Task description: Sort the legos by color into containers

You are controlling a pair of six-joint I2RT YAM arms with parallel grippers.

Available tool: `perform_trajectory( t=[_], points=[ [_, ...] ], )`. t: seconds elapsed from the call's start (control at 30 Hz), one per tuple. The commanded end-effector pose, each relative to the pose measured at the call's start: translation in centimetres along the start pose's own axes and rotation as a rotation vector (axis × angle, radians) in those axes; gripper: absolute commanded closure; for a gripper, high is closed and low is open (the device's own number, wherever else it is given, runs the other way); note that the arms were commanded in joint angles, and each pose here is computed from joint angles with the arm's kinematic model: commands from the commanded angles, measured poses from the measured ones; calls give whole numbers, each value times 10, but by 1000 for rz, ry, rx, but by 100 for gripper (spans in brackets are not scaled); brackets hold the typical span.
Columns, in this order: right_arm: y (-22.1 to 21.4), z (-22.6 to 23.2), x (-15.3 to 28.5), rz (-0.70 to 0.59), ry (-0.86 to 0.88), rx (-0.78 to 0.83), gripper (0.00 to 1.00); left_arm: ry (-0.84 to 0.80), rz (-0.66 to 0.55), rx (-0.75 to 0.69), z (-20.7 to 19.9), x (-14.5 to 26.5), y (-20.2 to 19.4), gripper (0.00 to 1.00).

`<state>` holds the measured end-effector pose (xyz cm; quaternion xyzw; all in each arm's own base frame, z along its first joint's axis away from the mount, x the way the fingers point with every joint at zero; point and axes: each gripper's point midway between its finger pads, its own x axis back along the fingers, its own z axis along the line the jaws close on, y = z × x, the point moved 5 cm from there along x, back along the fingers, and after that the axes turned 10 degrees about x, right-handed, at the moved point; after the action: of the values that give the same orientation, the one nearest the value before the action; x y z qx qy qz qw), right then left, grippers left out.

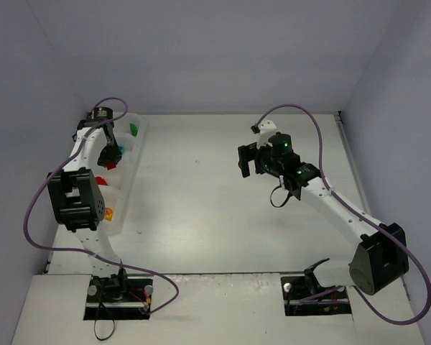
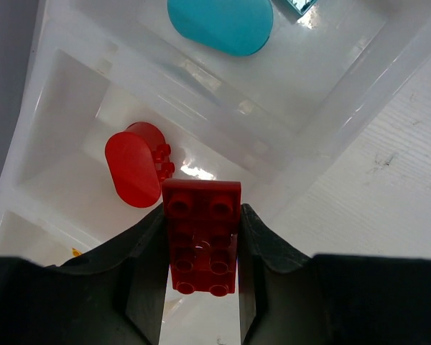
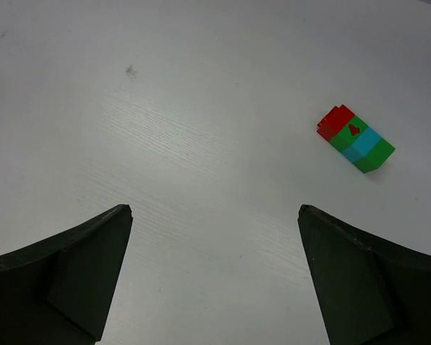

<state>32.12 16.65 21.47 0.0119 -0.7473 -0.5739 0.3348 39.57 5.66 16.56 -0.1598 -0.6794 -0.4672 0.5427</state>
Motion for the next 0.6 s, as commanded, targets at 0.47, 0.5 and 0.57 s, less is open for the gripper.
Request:
perform_trajectory(
  t=[0.47, 0.5, 0.57],
  points=[
    [11, -43, 6, -42, -198, -134, 4, -13, -37, 69, 5, 10, -9, 51],
    [12, -49, 8, -46, -210, -149, 7, -18, -39, 72, 5, 11, -8, 50],
    [13, -51, 6, -52, -168, -172, 9, -50, -49, 79, 2, 20, -6, 50]
  ],
)
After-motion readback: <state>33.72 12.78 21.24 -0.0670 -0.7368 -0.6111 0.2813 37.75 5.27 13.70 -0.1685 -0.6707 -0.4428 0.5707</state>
